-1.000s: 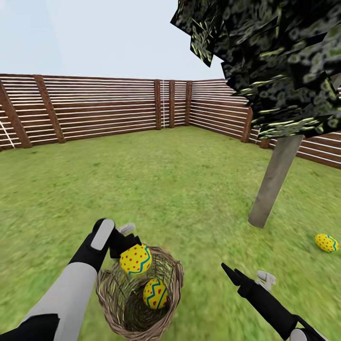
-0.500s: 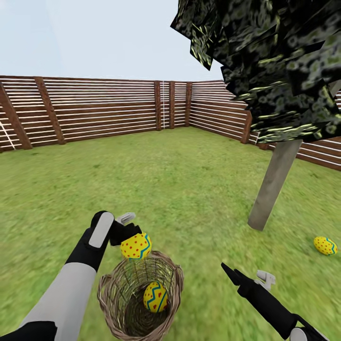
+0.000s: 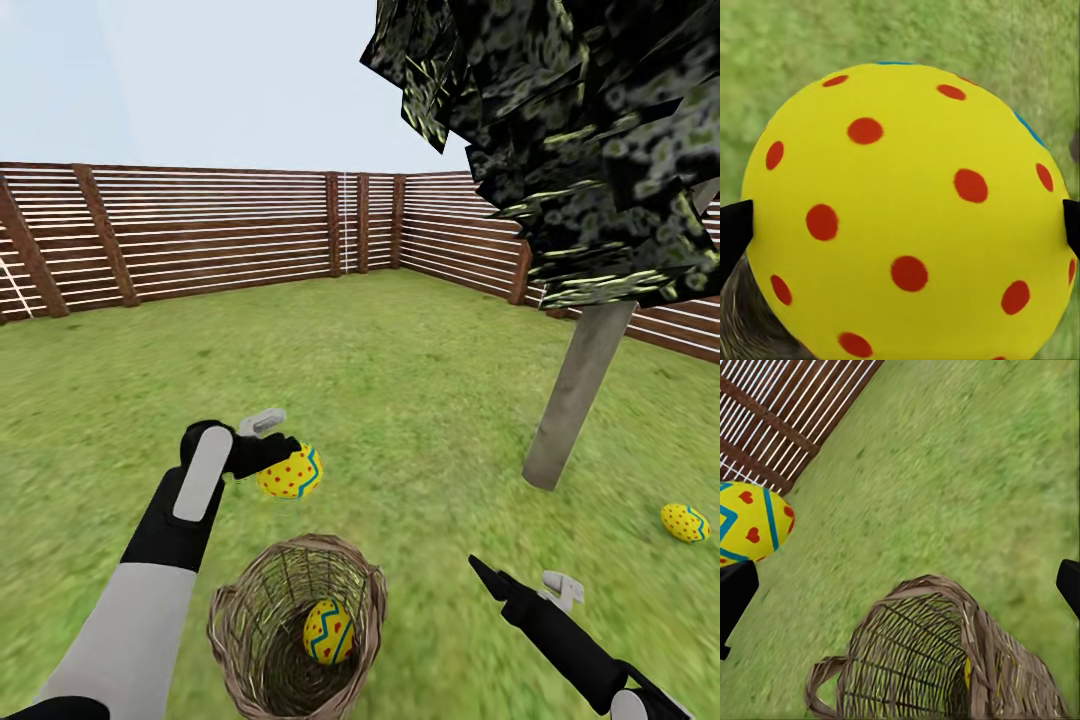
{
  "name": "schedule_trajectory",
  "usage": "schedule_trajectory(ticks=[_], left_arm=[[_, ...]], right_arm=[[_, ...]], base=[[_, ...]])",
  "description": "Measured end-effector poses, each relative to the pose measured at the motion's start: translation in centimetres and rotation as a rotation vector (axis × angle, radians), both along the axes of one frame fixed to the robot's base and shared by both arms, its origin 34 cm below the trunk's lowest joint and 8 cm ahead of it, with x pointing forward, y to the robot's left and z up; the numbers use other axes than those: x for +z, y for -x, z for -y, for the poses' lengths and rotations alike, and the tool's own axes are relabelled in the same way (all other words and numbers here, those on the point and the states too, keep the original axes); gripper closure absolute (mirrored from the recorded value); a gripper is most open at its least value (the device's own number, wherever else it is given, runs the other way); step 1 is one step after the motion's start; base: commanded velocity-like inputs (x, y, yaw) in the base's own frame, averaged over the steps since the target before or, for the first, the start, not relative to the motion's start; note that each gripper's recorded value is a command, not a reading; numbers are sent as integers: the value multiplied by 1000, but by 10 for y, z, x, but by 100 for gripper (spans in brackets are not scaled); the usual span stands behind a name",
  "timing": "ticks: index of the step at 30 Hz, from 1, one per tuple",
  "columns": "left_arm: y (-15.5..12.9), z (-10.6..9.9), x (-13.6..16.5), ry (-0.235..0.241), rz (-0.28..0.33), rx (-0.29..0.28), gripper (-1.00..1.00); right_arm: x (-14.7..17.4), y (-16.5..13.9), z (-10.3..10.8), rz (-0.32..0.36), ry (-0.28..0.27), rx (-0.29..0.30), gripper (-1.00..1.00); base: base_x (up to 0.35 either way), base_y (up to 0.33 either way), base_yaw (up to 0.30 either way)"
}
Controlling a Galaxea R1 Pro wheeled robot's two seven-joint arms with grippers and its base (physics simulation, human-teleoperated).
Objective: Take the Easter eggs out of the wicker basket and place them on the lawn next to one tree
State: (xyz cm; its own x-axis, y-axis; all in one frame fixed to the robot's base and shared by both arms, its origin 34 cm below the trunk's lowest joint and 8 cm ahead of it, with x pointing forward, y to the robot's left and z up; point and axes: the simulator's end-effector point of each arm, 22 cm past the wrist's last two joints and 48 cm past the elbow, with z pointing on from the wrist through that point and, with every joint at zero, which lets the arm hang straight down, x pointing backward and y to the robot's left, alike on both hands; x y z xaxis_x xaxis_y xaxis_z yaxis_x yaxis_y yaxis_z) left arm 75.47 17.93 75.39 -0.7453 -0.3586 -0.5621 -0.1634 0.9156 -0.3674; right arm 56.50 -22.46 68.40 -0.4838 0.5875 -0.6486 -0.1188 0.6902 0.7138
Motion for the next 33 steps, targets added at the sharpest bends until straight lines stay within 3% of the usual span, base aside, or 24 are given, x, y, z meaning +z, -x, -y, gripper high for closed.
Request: schedule_trajectory(ticks=[4,9,25,33], left_arm=[[0,0,10,-1,30,-2,100],[10,14,17,-28,71,-44,100],[13,23,19,-46,82,-72,100],[13,23,23,-46,86,-72,100]], right_arm=[[-4,0,3,-16,8,-13,-100],[-4,0,3,-18,9,-15,-100],[-4,-1,3,-19,12,-15,-100],[-6,-1,8,-31,26,-37,-100]], base=[[0,-2,0],[0,-118,0],[0,-265,0],[0,-277,-179]])
